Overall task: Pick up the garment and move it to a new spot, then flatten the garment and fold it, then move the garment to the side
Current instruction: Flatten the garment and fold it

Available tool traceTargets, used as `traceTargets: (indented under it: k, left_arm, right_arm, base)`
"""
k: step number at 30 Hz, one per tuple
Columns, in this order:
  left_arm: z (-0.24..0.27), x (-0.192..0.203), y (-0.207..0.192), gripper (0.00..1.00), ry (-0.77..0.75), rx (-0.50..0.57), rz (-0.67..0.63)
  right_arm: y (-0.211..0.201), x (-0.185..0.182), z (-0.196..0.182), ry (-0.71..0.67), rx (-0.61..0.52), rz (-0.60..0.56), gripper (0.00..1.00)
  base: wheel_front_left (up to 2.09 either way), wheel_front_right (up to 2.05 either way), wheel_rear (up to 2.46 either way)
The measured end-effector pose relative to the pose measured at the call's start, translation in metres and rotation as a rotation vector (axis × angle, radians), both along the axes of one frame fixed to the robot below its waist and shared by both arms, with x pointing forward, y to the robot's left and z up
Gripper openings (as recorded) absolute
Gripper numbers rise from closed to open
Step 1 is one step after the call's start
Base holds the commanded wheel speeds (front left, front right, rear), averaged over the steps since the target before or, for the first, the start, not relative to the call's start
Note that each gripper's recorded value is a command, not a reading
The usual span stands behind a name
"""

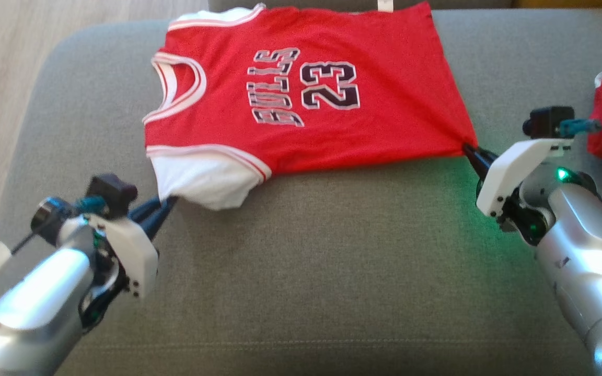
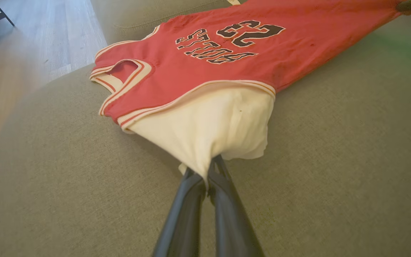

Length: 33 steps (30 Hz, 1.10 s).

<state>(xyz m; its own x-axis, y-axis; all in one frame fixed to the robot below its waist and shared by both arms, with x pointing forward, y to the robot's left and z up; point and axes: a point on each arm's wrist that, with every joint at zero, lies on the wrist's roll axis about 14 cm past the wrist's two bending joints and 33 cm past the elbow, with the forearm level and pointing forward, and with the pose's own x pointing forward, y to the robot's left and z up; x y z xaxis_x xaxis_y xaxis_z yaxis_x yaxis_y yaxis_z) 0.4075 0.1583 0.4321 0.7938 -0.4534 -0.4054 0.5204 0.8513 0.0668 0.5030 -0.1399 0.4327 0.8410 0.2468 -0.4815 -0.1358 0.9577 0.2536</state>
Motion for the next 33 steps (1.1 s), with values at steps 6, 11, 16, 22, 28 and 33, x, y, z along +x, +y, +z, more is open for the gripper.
traceTargets:
  k: [6,11,16,22,28,33]
  left_arm:
    - [-0.007,-0.021,-0.001,0.00,0.023,0.046,-0.045]
    - [-0.024,-0.049,-0.001,0.00,0.109,0.078,-0.072]
    - [-0.027,-0.070,0.007,0.00,0.148,0.098,-0.080]
    - [-0.027,-0.092,0.008,0.00,0.190,0.111,-0.103]
    - [-0.027,-0.114,0.007,0.00,0.241,0.118,-0.132]
    - [-0.025,-0.132,0.007,0.00,0.295,0.110,-0.153]
  right_arm:
    - [-0.009,-0.012,0.002,0.009,-0.028,0.006,0.00]
    - [-0.002,-0.040,-0.019,0.142,-0.055,0.065,0.00]
    - [-0.011,-0.064,-0.027,0.239,-0.082,0.099,0.00]
    - [-0.012,-0.089,-0.029,0.327,-0.090,0.143,0.00]
    - [-0.018,-0.115,-0.037,0.437,-0.098,0.176,0.00]
    - [-0.021,-0.136,-0.042,0.538,-0.083,0.202,0.00]
  base:
    - [0.00,0.00,0.00]
    - [0.00,0.00,0.00]
    - [0.00,0.00,0.00]
    - [0.00,0.00,0.00]
    - [0.00,0.00,0.00]
    - [0.00,0.00,0.00]
